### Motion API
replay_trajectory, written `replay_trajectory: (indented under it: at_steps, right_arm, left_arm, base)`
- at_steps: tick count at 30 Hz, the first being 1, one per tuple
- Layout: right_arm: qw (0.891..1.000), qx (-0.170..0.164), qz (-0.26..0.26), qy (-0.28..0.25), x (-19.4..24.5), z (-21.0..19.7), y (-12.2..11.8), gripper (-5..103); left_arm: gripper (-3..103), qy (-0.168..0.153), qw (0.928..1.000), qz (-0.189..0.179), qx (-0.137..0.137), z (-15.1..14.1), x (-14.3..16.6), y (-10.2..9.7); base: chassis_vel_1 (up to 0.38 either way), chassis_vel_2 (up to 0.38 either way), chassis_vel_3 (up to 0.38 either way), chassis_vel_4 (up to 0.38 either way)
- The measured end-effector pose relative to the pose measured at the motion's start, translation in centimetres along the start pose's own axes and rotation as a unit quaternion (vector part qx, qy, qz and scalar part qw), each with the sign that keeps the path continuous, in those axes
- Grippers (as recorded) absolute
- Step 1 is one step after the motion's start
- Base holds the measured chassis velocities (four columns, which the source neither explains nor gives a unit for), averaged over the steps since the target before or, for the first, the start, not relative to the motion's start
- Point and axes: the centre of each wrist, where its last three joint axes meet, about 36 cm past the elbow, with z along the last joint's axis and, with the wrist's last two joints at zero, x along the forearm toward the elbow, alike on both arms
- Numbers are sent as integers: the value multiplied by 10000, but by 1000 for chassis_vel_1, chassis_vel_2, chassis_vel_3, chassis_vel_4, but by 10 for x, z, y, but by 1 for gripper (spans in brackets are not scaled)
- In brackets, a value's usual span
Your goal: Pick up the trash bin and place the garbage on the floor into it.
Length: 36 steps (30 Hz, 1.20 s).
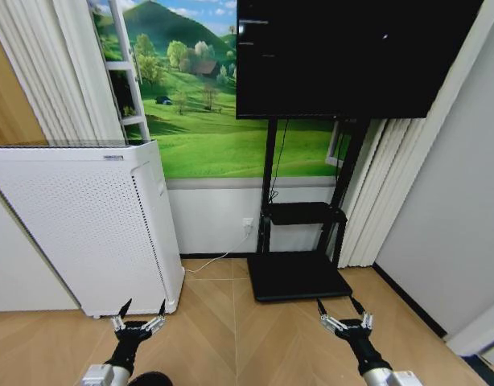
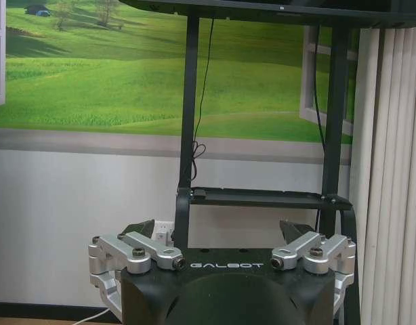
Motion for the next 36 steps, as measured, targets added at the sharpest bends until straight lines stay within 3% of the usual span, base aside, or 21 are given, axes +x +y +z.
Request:
replay_trajectory:
  at_steps: [36]
  right_arm:
    - [10000,-1,0,0,0,0,0,100]
  left_arm:
    - [100,0,10000,0,0,0,0,0]
  base:
    - [0,0,0,0]
